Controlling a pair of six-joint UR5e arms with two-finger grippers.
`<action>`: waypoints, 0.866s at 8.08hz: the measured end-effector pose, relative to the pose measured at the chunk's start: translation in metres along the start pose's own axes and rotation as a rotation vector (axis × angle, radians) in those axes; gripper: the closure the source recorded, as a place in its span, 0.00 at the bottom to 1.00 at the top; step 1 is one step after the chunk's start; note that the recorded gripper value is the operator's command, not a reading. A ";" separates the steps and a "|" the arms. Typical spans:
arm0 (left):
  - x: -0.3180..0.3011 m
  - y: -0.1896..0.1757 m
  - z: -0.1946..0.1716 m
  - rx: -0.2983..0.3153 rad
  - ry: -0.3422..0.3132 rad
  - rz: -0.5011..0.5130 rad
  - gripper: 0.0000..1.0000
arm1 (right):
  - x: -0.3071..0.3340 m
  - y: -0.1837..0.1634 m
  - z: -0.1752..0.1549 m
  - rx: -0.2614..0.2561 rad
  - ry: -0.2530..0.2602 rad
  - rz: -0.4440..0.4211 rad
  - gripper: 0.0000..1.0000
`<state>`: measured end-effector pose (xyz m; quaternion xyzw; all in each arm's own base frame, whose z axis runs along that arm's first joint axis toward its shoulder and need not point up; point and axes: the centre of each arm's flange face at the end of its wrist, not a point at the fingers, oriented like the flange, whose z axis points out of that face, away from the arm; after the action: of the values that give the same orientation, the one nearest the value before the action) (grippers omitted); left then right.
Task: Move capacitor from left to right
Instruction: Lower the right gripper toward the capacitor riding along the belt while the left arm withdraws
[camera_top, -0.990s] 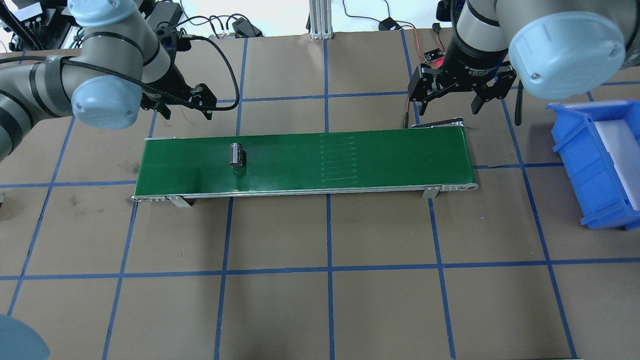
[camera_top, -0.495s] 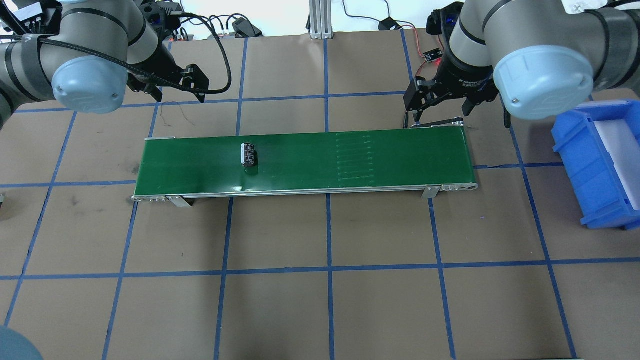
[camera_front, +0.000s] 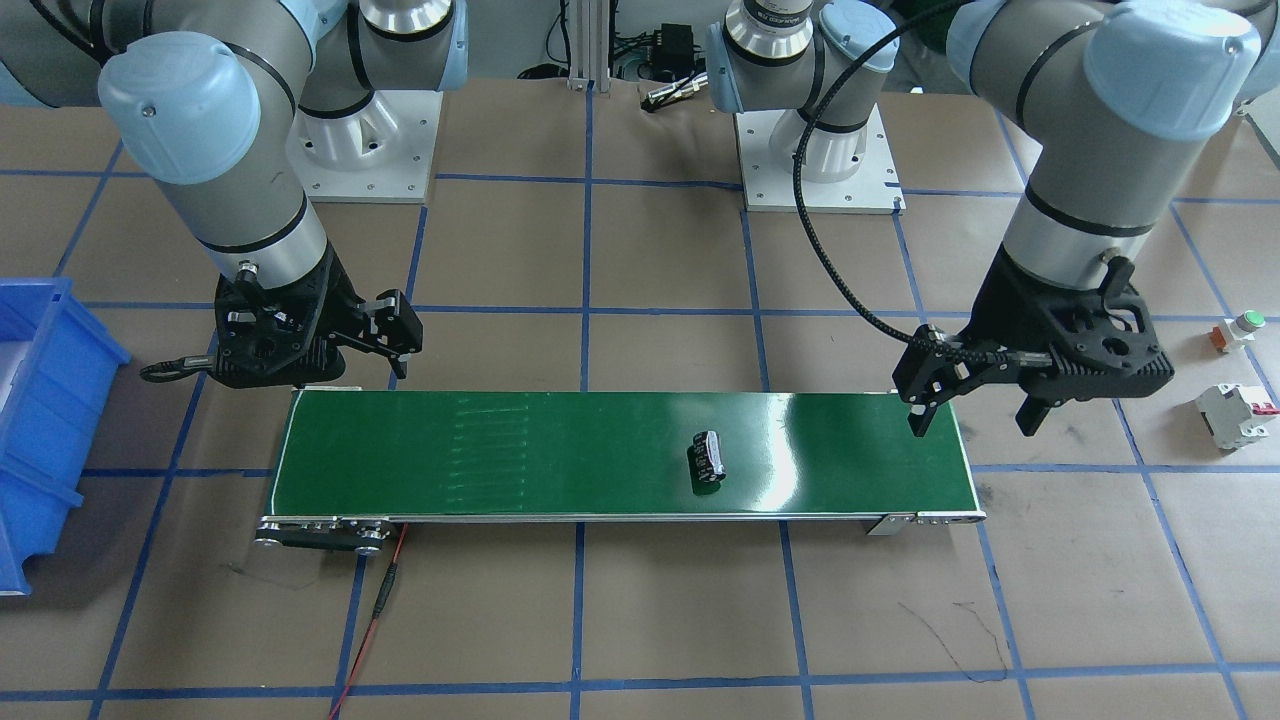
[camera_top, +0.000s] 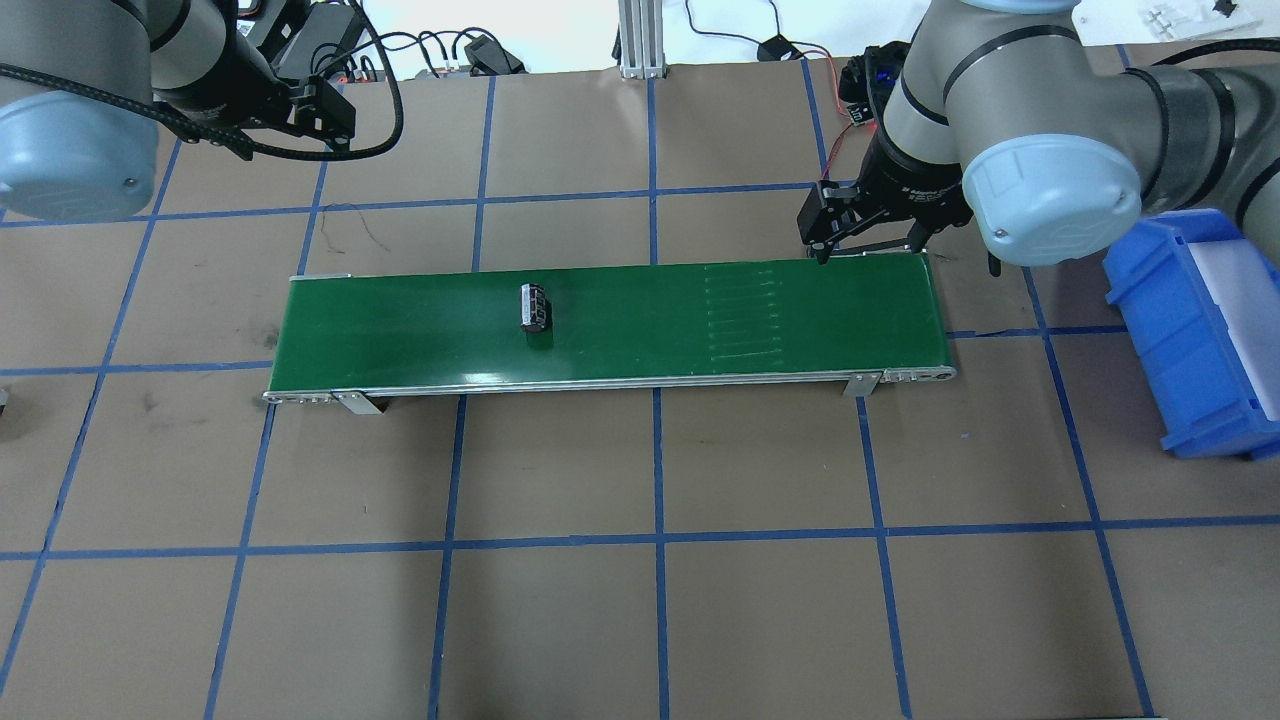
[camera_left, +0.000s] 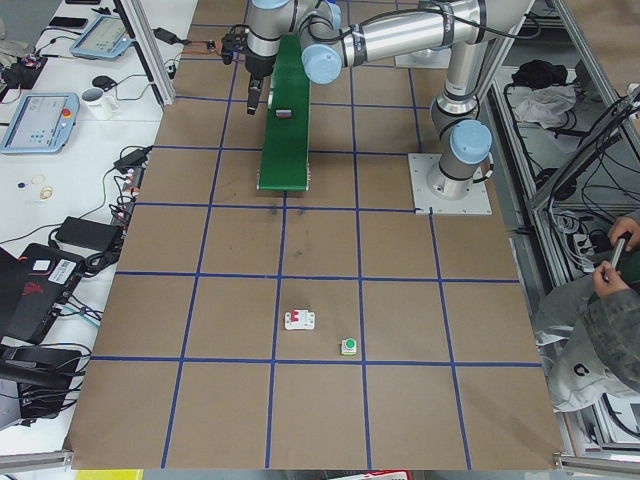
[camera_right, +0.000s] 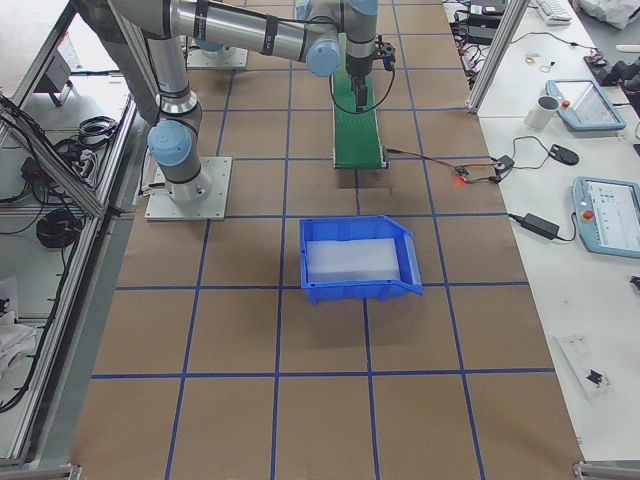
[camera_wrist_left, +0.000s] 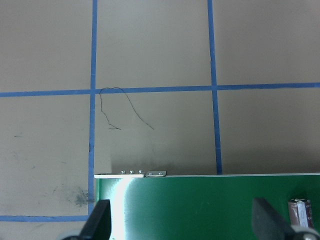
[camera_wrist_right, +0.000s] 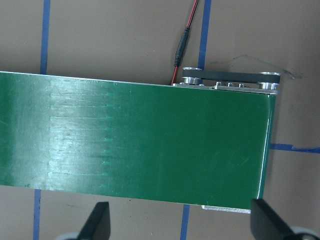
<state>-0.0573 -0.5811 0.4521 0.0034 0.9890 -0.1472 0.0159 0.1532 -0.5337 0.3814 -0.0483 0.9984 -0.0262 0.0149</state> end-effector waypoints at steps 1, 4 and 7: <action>-0.001 0.003 -0.014 0.022 -0.006 -0.003 0.00 | -0.001 -0.001 0.009 -0.014 -0.019 0.004 0.00; 0.002 0.011 -0.026 0.007 -0.007 -0.002 0.00 | -0.008 -0.008 0.036 -0.044 -0.099 0.011 0.00; 0.015 0.025 -0.018 -0.103 0.018 0.007 0.00 | -0.007 -0.028 0.075 -0.027 -0.114 0.013 0.00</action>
<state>-0.0727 -0.5517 0.4613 0.0073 0.9953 -0.0958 0.0078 0.1653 -0.5649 0.3078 -0.0433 0.9965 -0.0101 0.0712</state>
